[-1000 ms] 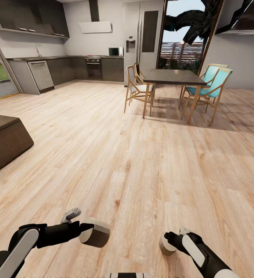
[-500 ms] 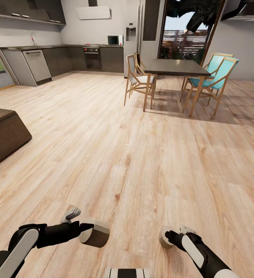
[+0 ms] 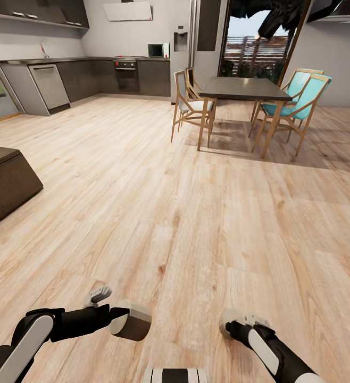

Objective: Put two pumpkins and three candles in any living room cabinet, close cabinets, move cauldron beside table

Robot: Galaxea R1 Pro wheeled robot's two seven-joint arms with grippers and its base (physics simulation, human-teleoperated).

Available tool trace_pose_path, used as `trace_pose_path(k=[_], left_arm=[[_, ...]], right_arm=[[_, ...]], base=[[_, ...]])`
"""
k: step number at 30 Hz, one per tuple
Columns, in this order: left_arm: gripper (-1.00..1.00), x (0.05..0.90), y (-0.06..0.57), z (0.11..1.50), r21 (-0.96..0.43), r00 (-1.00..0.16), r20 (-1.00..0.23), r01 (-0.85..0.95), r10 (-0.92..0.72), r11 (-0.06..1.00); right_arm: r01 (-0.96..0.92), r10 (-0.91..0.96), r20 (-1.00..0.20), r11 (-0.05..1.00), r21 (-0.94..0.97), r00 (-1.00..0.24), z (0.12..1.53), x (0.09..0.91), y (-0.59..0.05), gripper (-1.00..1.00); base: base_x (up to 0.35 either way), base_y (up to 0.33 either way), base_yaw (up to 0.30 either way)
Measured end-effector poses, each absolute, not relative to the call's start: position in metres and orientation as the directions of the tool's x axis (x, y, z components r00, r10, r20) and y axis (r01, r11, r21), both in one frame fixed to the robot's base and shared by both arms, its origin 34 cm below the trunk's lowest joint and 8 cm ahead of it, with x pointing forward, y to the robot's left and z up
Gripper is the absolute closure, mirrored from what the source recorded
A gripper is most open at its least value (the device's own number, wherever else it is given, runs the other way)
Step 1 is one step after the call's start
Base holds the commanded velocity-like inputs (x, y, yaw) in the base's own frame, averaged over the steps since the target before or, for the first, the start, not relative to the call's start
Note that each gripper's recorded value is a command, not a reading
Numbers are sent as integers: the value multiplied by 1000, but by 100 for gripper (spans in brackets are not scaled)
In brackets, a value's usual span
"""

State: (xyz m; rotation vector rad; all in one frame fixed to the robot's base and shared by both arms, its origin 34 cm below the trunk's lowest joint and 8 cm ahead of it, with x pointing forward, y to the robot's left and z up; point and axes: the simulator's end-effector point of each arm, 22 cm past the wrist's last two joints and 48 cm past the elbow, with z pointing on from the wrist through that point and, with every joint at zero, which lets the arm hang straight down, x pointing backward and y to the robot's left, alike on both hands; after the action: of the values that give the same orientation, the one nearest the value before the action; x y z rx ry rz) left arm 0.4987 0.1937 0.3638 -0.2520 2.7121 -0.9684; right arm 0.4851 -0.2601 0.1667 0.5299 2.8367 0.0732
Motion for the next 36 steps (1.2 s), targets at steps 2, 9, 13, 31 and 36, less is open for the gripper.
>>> trace_pose_path(k=[2,9,13,31,36], left_arm=[[100,499,194,364,-640,-954,-175,-78,-244,764],[100,499,195,364,-639,-954,-177,-77,-244,765],[100,499,195,364,-638,-953,-179,-77,-244,766],[100,499,193,365,-640,-954,-179,-73,-241,765],[100,499,193,365,-640,-954,-179,-73,-241,765]], right_arm=[[337,351,-240,936,99,-905,166,485,-257,-100],[330,345,-240,939,103,-907,166,485,-255,-100],[330,345,-240,938,103,-907,166,485,-255,-100],[330,346,-240,938,103,-907,166,485,-255,-100],[330,346,-240,938,103,-907,166,485,-255,-100]], base=[[0,0,0],[9,30,0],[3,9,0],[92,0,0],[95,0,0]])
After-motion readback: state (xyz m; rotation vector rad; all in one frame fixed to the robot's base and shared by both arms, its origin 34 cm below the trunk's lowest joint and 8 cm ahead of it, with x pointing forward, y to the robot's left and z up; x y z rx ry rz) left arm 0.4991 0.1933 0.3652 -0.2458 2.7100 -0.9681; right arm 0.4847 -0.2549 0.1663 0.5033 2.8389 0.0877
